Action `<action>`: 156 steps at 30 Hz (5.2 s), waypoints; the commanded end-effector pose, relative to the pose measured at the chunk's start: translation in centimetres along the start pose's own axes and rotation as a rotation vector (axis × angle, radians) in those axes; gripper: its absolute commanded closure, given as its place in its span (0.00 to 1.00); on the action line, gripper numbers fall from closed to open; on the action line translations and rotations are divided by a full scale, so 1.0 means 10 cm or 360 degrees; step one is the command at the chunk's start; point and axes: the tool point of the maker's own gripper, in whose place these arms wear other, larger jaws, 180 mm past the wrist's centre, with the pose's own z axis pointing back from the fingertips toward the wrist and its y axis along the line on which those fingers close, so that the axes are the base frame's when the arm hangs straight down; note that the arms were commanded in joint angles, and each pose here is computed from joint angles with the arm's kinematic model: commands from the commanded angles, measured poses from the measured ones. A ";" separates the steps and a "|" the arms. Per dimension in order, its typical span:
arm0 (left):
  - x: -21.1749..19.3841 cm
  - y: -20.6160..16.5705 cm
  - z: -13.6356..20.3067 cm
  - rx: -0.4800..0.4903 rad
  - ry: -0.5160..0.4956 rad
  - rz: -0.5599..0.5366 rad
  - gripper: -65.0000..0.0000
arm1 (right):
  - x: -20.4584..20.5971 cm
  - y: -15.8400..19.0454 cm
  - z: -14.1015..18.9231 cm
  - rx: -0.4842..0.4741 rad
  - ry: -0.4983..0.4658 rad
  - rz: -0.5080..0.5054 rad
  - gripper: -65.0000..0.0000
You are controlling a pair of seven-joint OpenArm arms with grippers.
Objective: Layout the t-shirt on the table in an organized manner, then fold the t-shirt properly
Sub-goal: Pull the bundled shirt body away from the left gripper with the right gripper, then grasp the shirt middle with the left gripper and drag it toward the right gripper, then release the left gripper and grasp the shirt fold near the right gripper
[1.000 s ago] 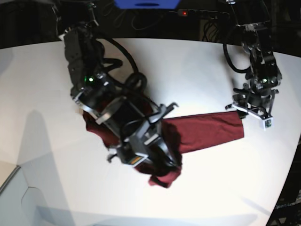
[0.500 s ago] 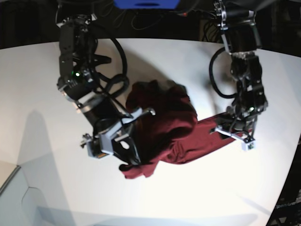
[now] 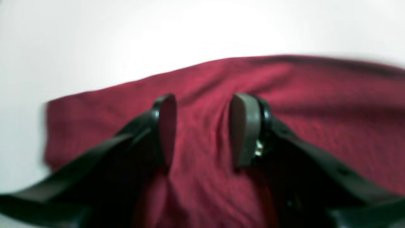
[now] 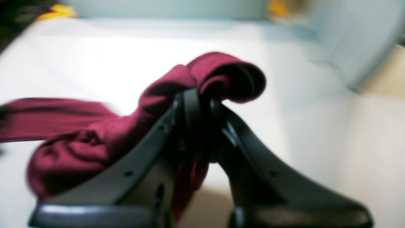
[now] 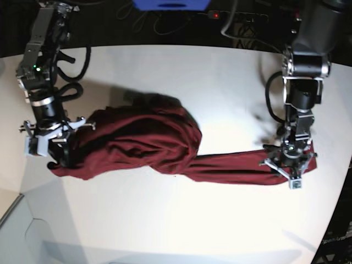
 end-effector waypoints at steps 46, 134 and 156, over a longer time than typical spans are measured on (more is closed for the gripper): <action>-0.03 -1.23 0.20 -0.0319 -0.0030 -0.0030 0.57 | -0.94 0.78 0.29 0.0206 0.0422 -0.0302 0.50; -0.46 -3.27 1.96 -0.1056 0.0201 -0.0029 0.57 | -0.78 -0.42 -0.10 -0.0094 0.0385 -0.0068 0.46; -0.35 -3.81 1.92 -0.1273 0.0060 0.0034 0.57 | -1.20 -0.52 0.30 -0.0154 0.0567 -0.0073 0.46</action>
